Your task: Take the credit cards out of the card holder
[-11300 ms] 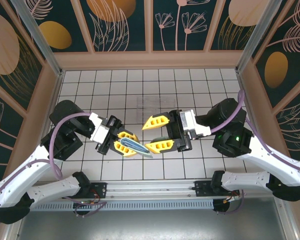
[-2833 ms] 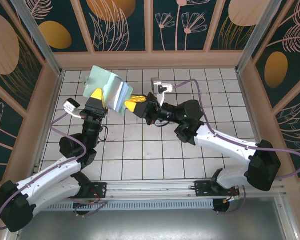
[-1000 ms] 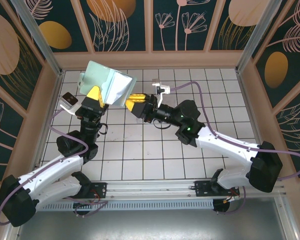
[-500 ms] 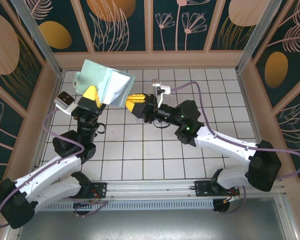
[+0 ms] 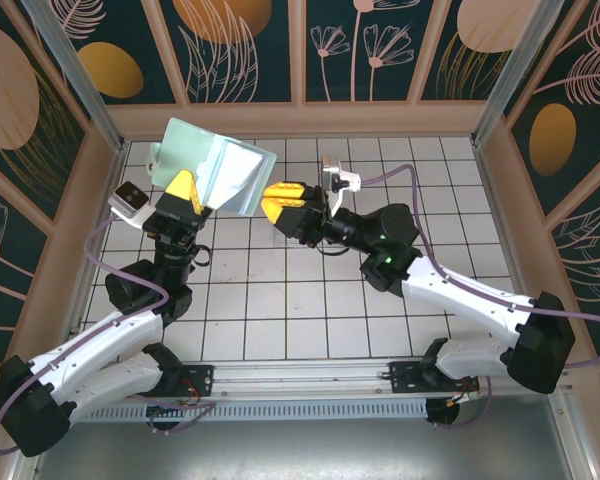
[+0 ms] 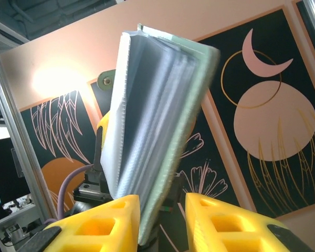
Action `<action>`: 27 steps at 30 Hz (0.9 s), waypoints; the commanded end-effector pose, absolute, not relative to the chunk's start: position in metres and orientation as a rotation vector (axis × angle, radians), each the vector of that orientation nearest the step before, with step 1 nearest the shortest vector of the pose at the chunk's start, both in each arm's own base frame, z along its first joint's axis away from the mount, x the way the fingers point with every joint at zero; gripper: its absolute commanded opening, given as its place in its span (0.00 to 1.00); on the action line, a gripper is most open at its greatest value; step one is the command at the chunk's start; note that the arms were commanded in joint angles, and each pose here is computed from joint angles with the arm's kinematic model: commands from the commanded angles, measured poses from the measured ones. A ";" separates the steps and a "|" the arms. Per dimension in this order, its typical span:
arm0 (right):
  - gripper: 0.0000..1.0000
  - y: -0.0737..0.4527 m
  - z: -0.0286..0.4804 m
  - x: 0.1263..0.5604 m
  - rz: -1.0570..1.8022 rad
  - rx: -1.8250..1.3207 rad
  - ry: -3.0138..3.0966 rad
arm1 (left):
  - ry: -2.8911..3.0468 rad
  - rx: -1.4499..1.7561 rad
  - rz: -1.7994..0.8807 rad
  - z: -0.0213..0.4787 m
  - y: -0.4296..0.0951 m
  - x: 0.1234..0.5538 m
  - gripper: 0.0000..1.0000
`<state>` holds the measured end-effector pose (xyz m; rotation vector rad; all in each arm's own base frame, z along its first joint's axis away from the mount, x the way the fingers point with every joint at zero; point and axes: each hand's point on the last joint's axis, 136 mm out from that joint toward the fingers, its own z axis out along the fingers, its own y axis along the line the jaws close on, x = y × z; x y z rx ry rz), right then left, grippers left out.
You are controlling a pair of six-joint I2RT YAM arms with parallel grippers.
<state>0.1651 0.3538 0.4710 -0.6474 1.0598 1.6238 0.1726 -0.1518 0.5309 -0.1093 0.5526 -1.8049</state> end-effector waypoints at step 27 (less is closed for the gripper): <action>0.27 0.369 0.500 0.167 1.669 -0.681 0.956 | 0.443 -0.030 -1.864 0.558 -0.143 0.149 0.00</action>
